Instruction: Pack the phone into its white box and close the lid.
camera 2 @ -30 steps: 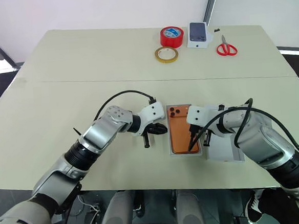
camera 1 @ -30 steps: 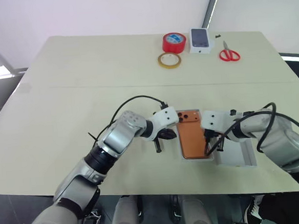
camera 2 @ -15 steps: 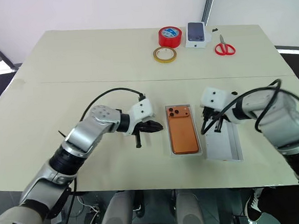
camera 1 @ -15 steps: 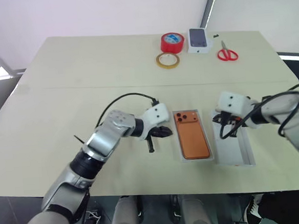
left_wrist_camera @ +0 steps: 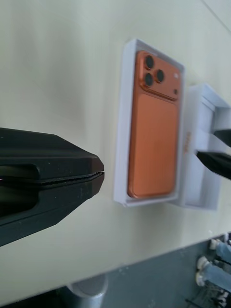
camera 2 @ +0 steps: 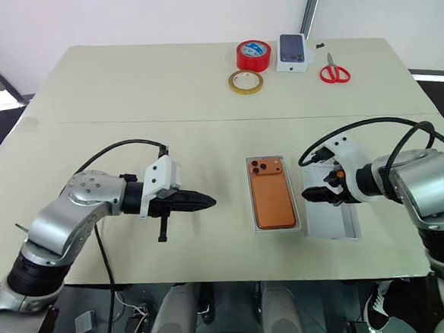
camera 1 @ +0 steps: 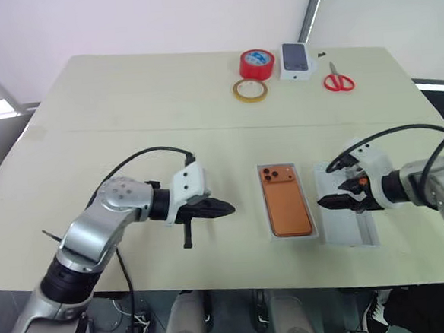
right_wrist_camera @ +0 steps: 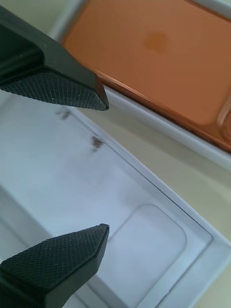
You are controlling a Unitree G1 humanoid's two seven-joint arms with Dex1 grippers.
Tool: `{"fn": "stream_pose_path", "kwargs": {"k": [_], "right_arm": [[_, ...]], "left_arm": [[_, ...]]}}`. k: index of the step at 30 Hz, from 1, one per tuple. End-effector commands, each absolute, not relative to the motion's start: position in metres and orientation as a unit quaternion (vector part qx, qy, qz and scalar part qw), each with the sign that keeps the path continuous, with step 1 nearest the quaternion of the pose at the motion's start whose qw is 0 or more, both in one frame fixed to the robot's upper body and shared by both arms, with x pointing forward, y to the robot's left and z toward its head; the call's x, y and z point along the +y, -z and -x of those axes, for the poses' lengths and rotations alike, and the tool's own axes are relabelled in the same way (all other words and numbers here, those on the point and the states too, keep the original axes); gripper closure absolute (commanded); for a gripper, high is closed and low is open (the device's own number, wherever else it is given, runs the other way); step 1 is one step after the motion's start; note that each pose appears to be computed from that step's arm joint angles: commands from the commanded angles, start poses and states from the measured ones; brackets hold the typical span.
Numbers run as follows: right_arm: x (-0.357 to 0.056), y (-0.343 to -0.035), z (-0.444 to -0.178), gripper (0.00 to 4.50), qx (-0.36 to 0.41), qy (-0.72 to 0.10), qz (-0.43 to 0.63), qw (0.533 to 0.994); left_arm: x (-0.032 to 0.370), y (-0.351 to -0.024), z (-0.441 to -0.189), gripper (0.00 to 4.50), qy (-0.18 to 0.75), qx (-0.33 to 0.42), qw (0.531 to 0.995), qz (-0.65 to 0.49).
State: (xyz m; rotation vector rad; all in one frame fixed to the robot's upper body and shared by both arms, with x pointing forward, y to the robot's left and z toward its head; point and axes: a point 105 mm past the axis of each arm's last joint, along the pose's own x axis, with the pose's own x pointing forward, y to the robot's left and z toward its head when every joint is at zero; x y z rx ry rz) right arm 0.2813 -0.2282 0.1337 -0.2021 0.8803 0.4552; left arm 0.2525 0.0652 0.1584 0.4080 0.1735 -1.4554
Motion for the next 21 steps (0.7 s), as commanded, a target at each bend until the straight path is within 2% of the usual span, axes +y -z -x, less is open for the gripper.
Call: {"fn": "stream_pose_path", "kwargs": {"k": [1,8,11,17,21], "right_arm": [[-0.231,-0.142,-0.288,0.58,0.399,-0.191,0.098,0.892],[-0.224,-0.127,-0.285,0.58,0.404,-0.173,0.106,0.892],[-0.220,-0.121,-0.278,1.41,0.415,-0.180,0.117,0.884],[-0.219,-0.123,-0.278,4.45,0.412,-0.167,0.098,0.891],[-0.220,-0.148,-0.293,4.45,0.382,-0.157,0.073,0.908]], "left_arm": [[0.064,-0.170,-0.248,4.50,0.658,0.056,0.728,-0.183],[0.062,-0.170,-0.247,4.50,0.656,0.056,0.731,-0.177],[0.062,-0.169,-0.247,4.50,0.656,0.057,0.731,-0.177],[0.061,-0.169,-0.247,4.50,0.656,0.056,0.733,-0.172],[0.063,-0.169,-0.250,4.50,0.642,0.057,0.747,-0.164]]}}
